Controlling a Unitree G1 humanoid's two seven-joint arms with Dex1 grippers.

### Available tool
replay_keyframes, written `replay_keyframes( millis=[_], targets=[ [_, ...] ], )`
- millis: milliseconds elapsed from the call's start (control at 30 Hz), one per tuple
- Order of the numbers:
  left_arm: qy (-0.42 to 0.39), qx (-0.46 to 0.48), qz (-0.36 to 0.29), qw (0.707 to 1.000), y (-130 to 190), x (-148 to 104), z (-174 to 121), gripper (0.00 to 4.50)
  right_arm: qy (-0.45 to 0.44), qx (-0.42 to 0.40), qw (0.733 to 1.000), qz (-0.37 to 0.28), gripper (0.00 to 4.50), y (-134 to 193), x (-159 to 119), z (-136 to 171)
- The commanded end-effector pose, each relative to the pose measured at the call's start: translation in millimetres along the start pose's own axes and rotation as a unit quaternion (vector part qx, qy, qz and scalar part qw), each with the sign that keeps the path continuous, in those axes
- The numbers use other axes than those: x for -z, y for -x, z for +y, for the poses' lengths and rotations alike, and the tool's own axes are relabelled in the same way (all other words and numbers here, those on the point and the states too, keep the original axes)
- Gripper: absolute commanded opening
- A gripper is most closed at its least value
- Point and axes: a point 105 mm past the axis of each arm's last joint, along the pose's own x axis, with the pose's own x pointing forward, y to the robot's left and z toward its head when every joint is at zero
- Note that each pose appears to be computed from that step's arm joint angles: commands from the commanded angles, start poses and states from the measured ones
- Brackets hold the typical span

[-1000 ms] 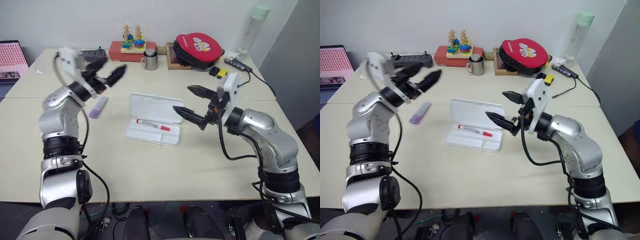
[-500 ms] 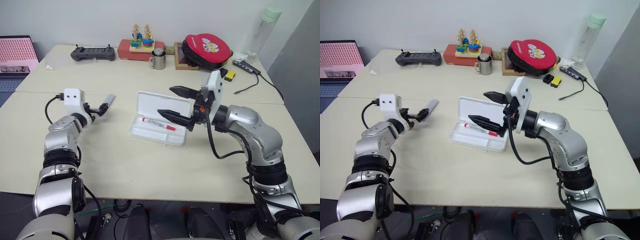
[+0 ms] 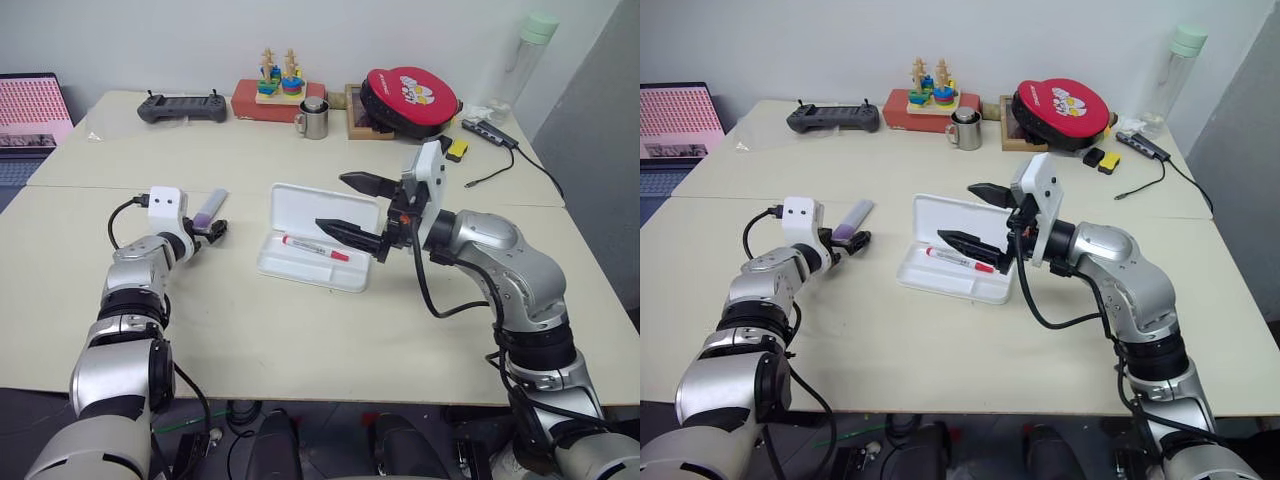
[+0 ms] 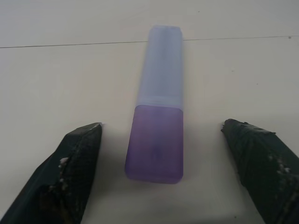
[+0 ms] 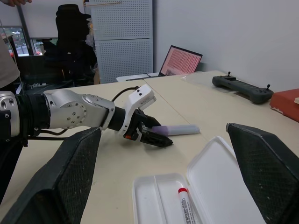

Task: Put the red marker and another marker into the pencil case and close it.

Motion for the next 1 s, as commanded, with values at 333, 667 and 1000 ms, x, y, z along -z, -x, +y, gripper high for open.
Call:
replay_keyframes(
  millis=[333,667,1000],
  targets=[
    [-0.007,0.012,-0.015,1.000,-5.0,-8.4,-9.7,1.70,0.025,0.007,0.999,-0.021,4.50,6.8,-15.6,1.1],
    [0.059,0.170,-0.265,0.947,22.1,-124.9,-47.5,1.21,0.036,0.039,0.998,-0.020,4.50,27.6,-22.6,-12.9],
    [-0.177,0.569,-0.206,0.777,97.0,-122.3,-155.2,1.21,0.050,0.080,0.995,-0.010,4.50,56.0,-23.8,-21.8]
  ],
)
